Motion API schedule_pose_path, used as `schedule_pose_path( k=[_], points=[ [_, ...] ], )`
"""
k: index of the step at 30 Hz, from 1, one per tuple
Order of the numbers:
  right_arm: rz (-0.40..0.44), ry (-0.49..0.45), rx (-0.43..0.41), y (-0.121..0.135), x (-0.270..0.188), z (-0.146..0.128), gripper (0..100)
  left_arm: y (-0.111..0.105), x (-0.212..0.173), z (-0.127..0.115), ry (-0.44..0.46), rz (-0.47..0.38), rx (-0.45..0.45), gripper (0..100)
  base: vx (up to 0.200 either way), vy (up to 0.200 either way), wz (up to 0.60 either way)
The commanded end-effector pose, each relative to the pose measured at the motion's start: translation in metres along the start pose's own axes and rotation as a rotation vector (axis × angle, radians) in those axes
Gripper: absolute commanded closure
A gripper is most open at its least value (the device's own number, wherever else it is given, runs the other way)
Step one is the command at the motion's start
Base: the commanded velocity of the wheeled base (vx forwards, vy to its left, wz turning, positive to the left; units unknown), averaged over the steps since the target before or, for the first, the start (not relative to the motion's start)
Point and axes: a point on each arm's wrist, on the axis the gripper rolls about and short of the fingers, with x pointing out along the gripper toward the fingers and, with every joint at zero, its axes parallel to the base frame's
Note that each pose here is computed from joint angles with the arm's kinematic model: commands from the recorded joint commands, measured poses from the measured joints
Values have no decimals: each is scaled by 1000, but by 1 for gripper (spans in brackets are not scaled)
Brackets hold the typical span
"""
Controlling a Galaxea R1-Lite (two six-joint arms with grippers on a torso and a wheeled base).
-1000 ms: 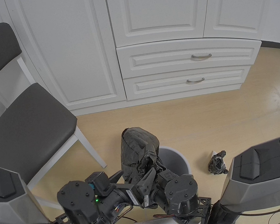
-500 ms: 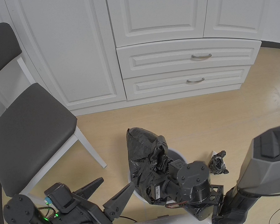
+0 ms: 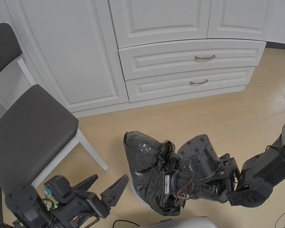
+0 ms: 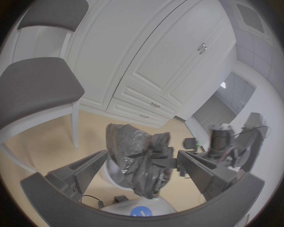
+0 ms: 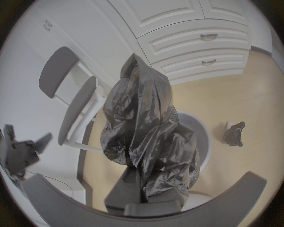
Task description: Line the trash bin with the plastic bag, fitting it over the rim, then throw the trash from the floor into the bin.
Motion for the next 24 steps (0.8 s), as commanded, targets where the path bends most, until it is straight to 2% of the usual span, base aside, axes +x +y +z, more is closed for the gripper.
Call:
schedule_pose_path(
  k=[1,5,14,17,24],
  points=[
    [38,-36,85,3,-14,32,100,34,56,-6,95,139,-15,0,0,0,0],
    [12,-11,76,-5,-25,28,100,65,95,-14,128,232,29,0,0,0,0],
    [-30,39,62,-18,-36,18,100,100,156,-26,117,303,46,0,0,0,0],
    [-35,60,35,-21,-41,11,100,113,172,-19,74,348,38,0,0,0,0],
    [-65,116,4,-34,-51,-4,100,127,191,1,-18,362,-22,0,0,0,0]
  ],
)
